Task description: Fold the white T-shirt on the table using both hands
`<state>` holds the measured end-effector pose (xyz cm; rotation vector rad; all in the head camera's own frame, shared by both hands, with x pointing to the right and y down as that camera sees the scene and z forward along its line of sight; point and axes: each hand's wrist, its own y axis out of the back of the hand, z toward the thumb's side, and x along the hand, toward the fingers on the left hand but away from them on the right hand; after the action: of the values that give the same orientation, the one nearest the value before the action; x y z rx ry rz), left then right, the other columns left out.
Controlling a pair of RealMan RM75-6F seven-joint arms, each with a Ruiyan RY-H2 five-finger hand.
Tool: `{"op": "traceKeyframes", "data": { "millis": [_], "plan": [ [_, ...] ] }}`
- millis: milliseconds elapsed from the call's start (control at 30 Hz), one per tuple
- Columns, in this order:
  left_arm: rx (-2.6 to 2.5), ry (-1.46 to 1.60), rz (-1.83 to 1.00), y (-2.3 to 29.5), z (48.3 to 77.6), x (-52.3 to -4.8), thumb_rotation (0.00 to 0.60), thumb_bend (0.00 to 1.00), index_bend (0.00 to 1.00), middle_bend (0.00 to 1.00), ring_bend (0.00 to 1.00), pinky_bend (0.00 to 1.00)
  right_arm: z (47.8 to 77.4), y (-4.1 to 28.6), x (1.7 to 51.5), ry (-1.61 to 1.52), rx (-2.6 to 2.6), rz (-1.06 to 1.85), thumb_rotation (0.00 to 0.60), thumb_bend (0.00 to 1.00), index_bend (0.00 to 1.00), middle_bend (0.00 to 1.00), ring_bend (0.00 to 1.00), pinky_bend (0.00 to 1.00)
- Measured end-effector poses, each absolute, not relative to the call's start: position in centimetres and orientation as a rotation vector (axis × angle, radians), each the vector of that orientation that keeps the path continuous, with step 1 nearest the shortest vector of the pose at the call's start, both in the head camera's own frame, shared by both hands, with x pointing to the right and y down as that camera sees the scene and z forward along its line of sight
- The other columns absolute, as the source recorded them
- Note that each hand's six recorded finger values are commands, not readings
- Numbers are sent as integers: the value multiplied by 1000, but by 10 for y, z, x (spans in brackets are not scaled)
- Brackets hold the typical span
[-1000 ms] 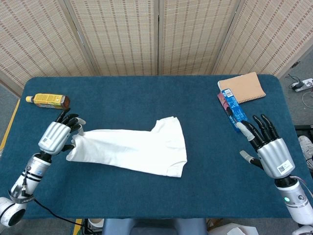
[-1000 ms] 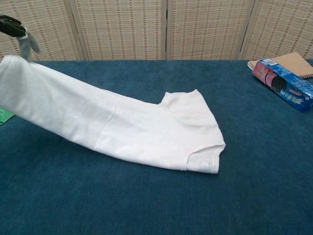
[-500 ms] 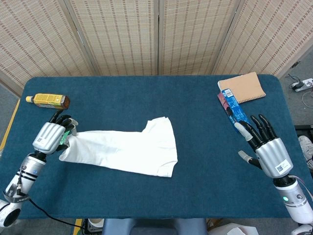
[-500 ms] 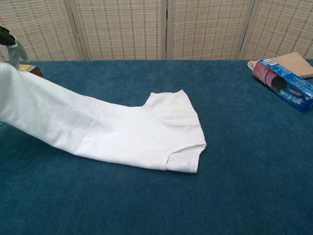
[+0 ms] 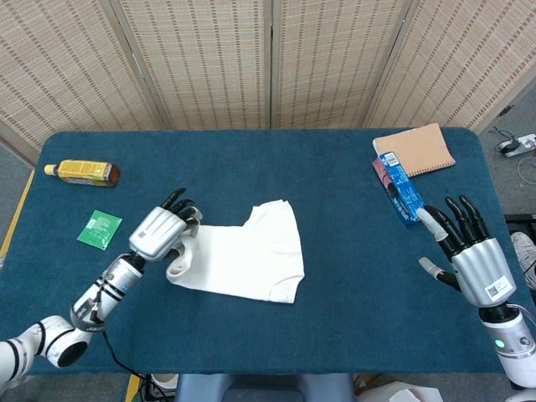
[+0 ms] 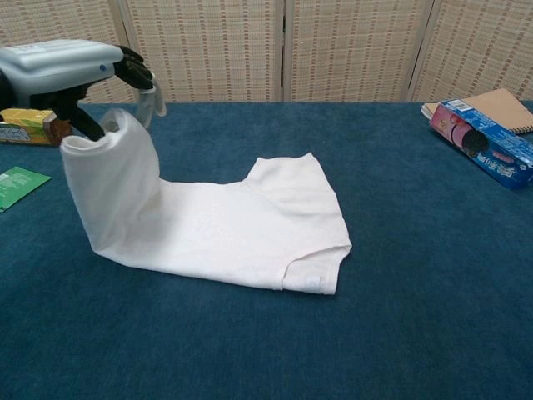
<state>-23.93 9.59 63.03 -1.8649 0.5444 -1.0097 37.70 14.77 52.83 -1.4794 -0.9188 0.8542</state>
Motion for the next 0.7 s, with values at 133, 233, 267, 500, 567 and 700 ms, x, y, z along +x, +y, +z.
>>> {"op": "traceKeyframes", "data": {
  "millis": [133, 233, 267, 500, 567, 700],
  "plan": [
    [-1881, 482, -965, 99, 633, -202, 600, 473, 758, 336, 179, 0, 528, 148, 379, -925, -1481, 855, 600, 94, 119, 178, 38, 0],
    [-1897, 456, -947, 102, 637, -180, 600, 472, 758, 336, 179, 0, 528, 147, 380, -929, -1482, 855, 600, 94, 119, 178, 38, 0],
    [-1901, 451, -944, 102, 638, -174, 600, 472, 758, 336, 179, 0, 528, 147, 381, -931, -1483, 855, 600, 94, 119, 178, 38, 0],
    [-1920, 438, -939, 106, 647, -136, 600, 473, 758, 336, 179, 0, 528, 146, 386, -940, -1478, 859, 600, 94, 119, 178, 38, 0],
    [-1913, 441, -940, 106, 650, -127, 600, 473, 759, 336, 179, 0, 528, 146, 386, -942, -1478, 860, 600, 93, 119, 178, 38, 0],
    [-1905, 453, -954, 105, 655, -113, 600, 474, 759, 336, 179, 0, 527, 147, 388, -944, -1475, 862, 600, 94, 119, 178, 38, 0]
  ]
}}
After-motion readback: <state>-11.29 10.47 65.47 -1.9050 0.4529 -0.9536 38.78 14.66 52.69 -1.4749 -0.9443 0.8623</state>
